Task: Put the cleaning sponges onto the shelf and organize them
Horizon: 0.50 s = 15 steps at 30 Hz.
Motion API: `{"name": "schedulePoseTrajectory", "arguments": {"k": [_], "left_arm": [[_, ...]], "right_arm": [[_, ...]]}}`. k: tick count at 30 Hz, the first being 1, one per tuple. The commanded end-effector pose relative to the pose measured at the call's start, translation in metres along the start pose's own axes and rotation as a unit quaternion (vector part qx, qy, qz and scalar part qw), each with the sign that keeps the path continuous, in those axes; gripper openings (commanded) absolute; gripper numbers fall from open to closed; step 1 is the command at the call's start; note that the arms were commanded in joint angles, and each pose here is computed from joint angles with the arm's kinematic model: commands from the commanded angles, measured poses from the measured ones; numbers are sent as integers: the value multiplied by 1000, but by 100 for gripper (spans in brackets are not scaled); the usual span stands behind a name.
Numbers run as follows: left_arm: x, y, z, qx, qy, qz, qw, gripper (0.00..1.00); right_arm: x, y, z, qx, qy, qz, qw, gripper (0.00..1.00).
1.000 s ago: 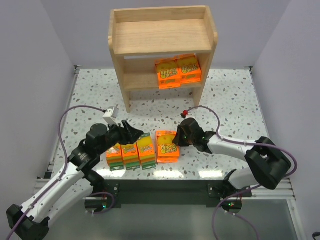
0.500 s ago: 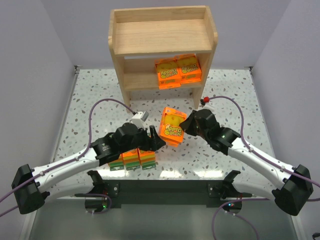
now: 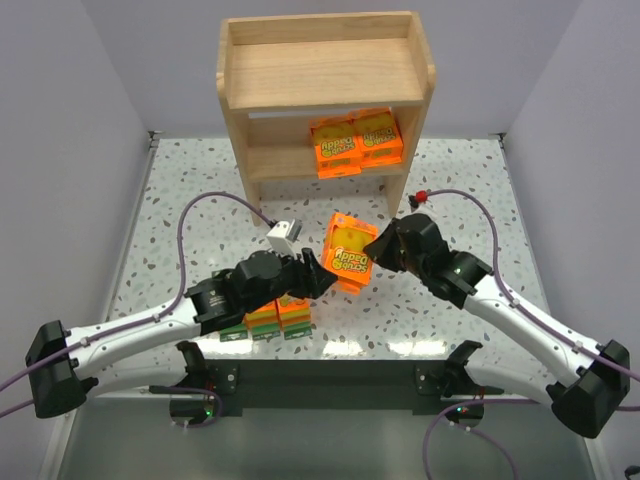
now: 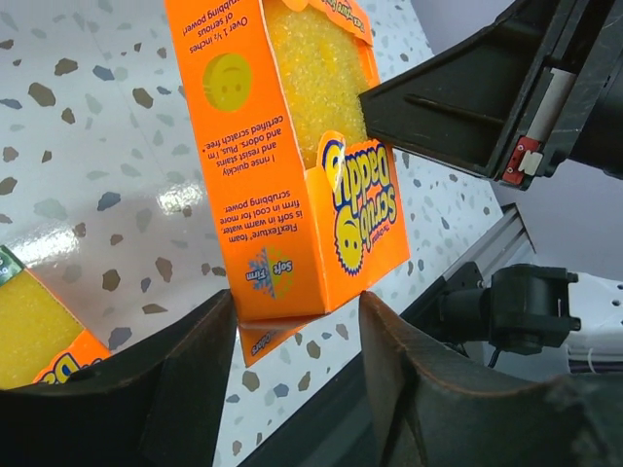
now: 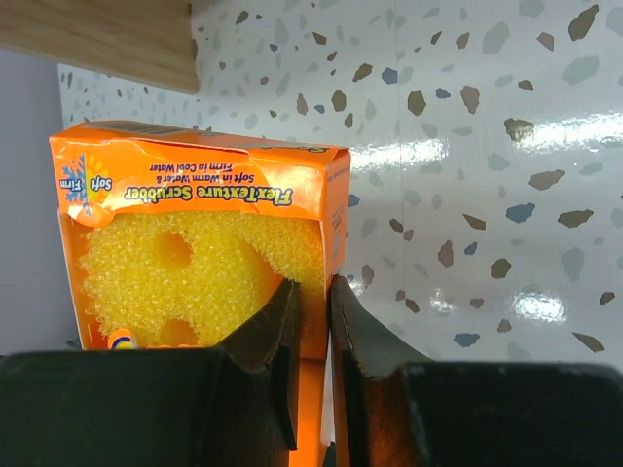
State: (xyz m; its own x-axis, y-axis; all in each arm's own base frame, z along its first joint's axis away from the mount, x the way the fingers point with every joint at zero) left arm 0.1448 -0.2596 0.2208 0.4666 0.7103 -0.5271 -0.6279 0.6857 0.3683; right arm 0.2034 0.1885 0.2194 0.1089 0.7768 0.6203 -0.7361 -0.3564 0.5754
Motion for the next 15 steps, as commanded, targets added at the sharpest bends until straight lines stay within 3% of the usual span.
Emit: {"name": "schedulePoseTrajectory", "arguments": {"k": [1, 4, 9, 15], "left_arm": [[-6, 9, 16, -53, -12, -20, 998, 55], [-11, 17, 21, -69, -14, -45, 996, 54], [-6, 17, 19, -76, -5, -34, 996, 63], [-8, 10, 27, -105, 8, -32, 994, 65]], "right_arm": [[21, 20, 22, -22, -34, 32, 999, 0], [24, 23, 28, -28, -42, 33, 998, 0], [29, 24, 31, -27, -66, 48, 996, 0], [39, 23, 27, -3, -101, 77, 992, 0]]}}
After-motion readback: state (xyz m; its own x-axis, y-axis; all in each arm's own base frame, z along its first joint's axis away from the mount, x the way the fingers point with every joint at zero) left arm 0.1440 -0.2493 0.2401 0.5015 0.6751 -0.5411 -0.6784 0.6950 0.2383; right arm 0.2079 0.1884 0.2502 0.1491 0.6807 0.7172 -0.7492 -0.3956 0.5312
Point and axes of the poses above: each gripper's point midway between its finger pads, its own y axis back along the fingers, its own x axis along the line the jaws close on, z = x × y, the point moved 6 cm from there along y, back along the fingers, and after that the axes turned 5 degrees about -y, right-handed, at the moved point
